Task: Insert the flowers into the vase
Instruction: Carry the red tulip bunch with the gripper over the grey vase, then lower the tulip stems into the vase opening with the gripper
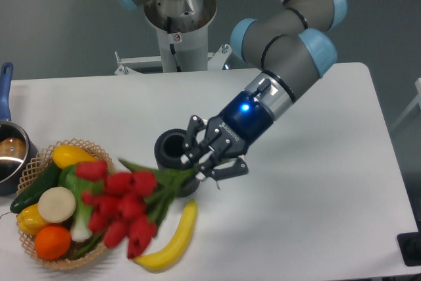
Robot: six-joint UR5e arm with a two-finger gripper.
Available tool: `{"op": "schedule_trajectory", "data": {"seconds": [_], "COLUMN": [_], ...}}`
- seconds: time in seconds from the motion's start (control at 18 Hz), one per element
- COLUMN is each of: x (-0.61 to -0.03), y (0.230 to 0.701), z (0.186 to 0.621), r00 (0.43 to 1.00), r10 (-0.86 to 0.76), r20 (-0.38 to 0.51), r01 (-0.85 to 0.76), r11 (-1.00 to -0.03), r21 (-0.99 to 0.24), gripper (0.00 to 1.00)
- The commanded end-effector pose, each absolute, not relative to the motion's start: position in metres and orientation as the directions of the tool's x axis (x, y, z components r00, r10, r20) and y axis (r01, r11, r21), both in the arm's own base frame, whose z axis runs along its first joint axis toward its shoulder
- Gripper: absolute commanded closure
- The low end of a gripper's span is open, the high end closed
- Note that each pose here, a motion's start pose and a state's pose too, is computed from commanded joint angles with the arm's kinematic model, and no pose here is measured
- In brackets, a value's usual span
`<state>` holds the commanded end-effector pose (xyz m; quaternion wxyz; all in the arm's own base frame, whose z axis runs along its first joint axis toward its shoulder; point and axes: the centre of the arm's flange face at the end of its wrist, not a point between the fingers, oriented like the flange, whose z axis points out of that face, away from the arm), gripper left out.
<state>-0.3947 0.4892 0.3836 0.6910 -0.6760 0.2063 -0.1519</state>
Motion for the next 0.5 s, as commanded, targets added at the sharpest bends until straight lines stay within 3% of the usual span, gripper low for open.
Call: {"op": "schedule_trajectory", "data": {"seconds": [0.22, 0.5], "x": [-0.375, -0.355], "y": [0.47, 0.457], "z": [0.373, 0.362], "r00": [0.861, 0.863], "r10": [-0.498, -0.501], "r20": [-0.105, -0.063], "r01": [0.005, 0.061], "r11": [0.213, 0.227], "r21": [-0.977, -0.972], "gripper": [0.74, 0.75]}}
